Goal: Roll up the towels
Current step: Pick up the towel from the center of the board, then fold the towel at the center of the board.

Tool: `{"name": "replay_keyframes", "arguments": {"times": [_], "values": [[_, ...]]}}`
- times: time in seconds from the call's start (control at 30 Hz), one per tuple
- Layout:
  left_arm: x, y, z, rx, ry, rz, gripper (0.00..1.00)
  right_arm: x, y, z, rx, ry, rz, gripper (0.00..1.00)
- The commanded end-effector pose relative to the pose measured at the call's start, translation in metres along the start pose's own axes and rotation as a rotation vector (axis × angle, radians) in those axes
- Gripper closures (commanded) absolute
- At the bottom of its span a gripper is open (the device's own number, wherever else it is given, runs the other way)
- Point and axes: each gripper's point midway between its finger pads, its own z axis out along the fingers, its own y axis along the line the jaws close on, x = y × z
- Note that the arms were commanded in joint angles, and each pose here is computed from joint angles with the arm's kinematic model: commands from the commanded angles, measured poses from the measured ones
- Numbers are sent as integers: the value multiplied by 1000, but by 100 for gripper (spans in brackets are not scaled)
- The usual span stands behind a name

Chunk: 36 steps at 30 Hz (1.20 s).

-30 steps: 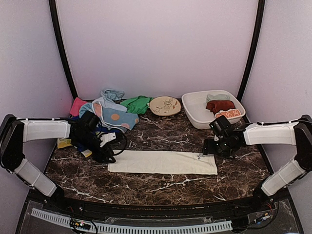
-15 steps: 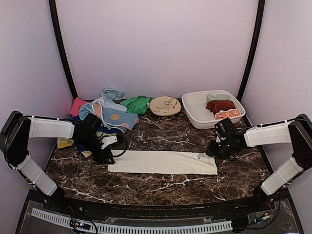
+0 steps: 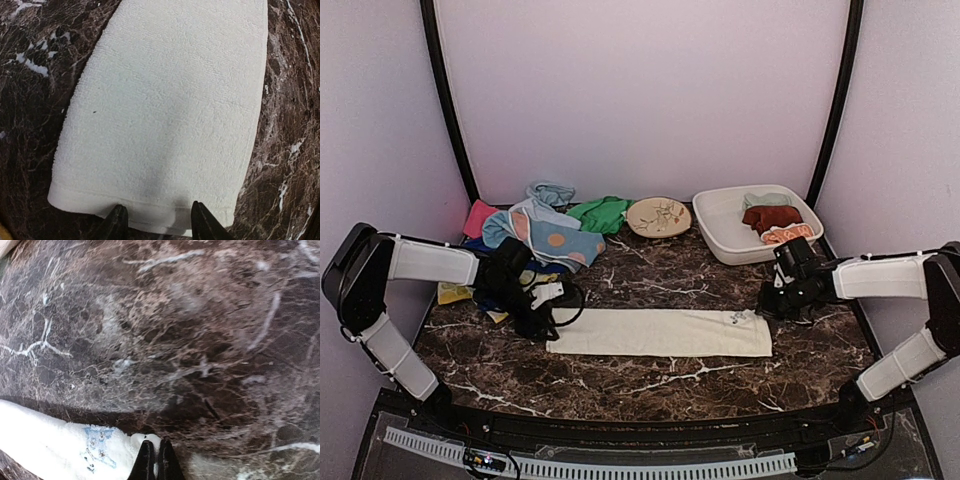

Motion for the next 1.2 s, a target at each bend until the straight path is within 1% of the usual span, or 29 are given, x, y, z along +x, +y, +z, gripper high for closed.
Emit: {"name": "replay_keyframes", "arguments": {"times": [0.0, 0.1, 0.23, 0.27, 0.37, 0.53, 0.73, 1.0, 1.03, 1.17], "values": [[-15, -41, -14, 186, -72, -2, 53, -19, -20, -21, 92, -54, 31, 100], [-31, -52, -30, 245, -124, -26, 48, -28, -31, -32, 169, -72, 23, 100], [-47, -44, -52, 203, -184, -21, 44, -34, -32, -47, 226, -55, -5, 100], [-47, -39, -57, 193, -191, -31, 44, -36, -27, -51, 207, -53, -9, 100], [-41, -23, -64, 166, -200, -63, 45, -38, 9, -61, 75, -47, -20, 100], [-17, 2, -67, 124, -182, -131, 47, -21, 82, -70, -130, 5, -56, 100], [-1, 9, -65, 47, -147, -104, 48, 6, 153, -65, -307, 101, -62, 100], [5, 11, -63, 19, -130, -94, 48, 16, 229, -59, -423, 151, -104, 100], [5, 12, -63, 14, -130, -92, 48, 18, 237, -52, -418, 165, -113, 100], [5, 12, -64, 1, -140, -88, 48, 23, 266, -48, -447, 182, -147, 100]]}}
